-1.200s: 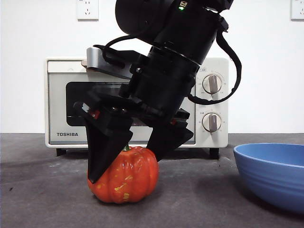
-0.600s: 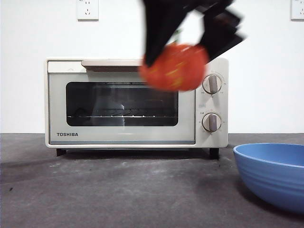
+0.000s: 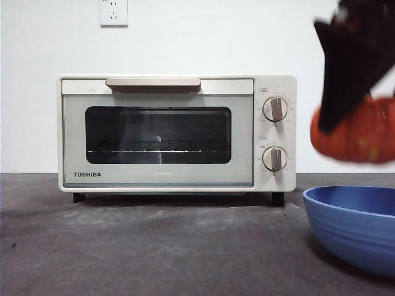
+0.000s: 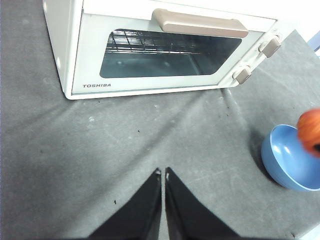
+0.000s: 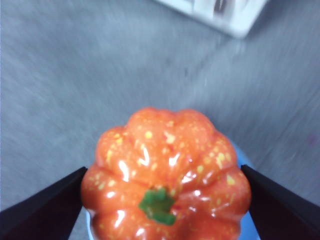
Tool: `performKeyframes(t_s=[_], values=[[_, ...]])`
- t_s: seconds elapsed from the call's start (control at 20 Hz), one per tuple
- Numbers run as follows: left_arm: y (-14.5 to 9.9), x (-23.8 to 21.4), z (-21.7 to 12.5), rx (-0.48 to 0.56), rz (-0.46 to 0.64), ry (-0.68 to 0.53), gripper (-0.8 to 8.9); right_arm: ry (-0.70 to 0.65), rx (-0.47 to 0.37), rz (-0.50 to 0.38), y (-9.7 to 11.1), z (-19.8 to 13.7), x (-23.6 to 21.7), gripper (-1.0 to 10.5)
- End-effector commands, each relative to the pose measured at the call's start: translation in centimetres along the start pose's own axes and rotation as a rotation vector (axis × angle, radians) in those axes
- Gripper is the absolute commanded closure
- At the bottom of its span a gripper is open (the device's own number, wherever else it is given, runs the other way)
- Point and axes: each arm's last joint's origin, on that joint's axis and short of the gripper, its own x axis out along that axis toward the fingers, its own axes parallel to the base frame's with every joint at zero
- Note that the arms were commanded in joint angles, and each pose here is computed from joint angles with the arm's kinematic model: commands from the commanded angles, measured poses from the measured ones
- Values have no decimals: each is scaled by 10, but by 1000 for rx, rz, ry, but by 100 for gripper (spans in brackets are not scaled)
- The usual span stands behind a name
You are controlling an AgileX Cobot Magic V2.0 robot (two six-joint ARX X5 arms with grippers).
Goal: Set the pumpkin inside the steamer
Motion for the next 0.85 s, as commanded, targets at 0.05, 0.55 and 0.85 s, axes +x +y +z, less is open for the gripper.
performKeyframes(t_s=[0.05,0.55,0.85], values=[[-2,-3,5,24,-8,-22,797,13,61,-4,0,-10,15,530],[-2,-3,5,23,-8,-21,797,130,86,-63,-2,-31,58,464],[-2,-3,5,24,-8,-22,797,140,85,-66,-1,-30,61,399]])
